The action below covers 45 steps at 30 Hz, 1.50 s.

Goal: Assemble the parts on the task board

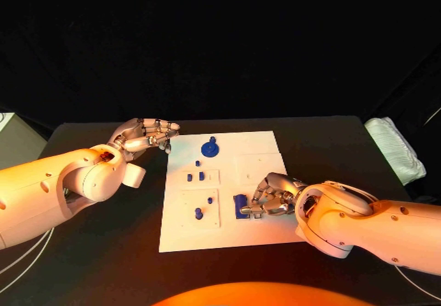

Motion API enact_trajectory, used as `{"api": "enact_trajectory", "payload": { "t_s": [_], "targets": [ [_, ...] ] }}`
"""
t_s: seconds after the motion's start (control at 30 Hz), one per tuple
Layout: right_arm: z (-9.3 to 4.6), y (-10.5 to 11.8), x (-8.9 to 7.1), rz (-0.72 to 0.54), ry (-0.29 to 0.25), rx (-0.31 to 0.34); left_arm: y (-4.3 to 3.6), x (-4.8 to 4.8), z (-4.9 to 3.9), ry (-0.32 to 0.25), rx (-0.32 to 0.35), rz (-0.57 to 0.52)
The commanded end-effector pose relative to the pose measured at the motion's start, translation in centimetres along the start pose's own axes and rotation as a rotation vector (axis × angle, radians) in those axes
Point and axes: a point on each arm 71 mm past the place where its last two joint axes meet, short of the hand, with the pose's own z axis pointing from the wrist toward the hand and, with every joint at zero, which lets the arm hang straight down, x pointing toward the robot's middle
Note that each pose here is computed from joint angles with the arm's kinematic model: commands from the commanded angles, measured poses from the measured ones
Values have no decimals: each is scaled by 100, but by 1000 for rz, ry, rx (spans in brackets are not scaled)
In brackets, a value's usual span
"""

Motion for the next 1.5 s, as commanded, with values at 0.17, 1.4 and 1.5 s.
{"api": "enact_trajectory", "payload": {
  "t_s": [0.17,1.4,1.5],
  "targets": [
    [33,4,-8,-47,-18,-9,-4,17,2,14,4,-9],
    [82,13,19,-94,-5,-24,-1,10,0,15,1,-8],
    [98,7,23,-106,-13,-18,-1,10,0,14,1,-8]
  ]
}}
